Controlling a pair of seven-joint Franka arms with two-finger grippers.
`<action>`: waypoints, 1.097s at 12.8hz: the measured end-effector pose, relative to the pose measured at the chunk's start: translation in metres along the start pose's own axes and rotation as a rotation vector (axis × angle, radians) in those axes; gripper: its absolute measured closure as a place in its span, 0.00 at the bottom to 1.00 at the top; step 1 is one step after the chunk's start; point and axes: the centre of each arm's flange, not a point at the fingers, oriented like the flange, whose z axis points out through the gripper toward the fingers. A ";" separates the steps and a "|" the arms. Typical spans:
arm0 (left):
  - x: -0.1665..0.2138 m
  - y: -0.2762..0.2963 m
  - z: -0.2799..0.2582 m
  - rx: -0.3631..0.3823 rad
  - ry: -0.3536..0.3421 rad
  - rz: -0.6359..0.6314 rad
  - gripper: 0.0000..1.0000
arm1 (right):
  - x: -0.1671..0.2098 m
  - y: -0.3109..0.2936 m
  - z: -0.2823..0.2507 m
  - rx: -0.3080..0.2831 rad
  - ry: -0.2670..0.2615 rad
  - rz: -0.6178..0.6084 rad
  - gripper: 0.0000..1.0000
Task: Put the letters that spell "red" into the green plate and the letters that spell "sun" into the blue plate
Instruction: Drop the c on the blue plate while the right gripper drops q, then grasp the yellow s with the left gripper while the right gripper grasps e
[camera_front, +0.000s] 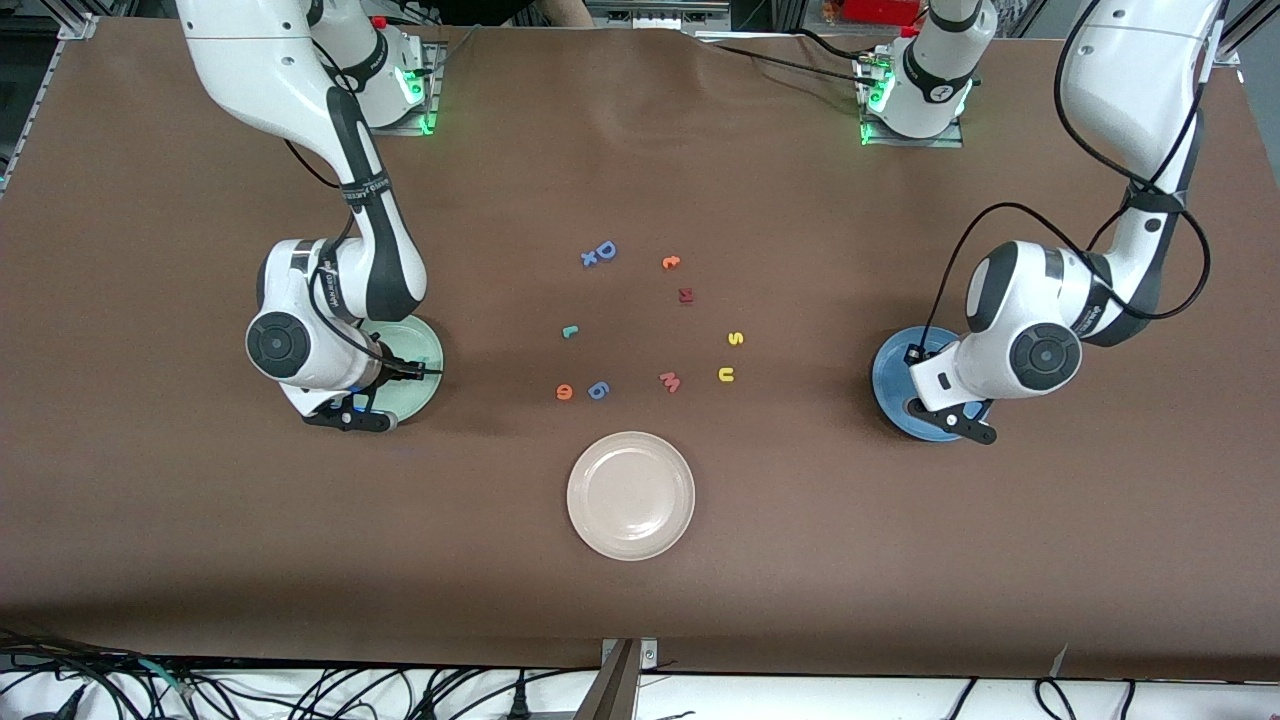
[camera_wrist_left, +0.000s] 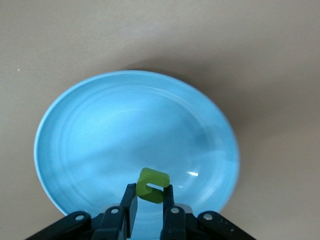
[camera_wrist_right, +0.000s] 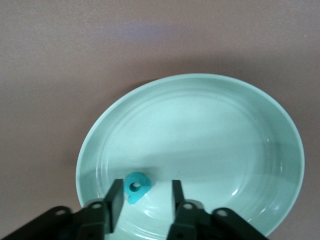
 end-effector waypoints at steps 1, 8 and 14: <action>0.001 -0.002 0.011 -0.001 0.001 0.001 0.75 | 0.000 0.000 -0.001 0.002 0.003 0.000 0.36; 0.006 0.006 0.015 -0.004 0.021 0.014 0.17 | -0.022 -0.091 -0.046 0.105 0.057 0.122 0.14; 0.014 0.083 -0.035 -0.018 0.058 0.004 0.00 | -0.040 -0.183 -0.018 0.143 0.149 0.272 0.00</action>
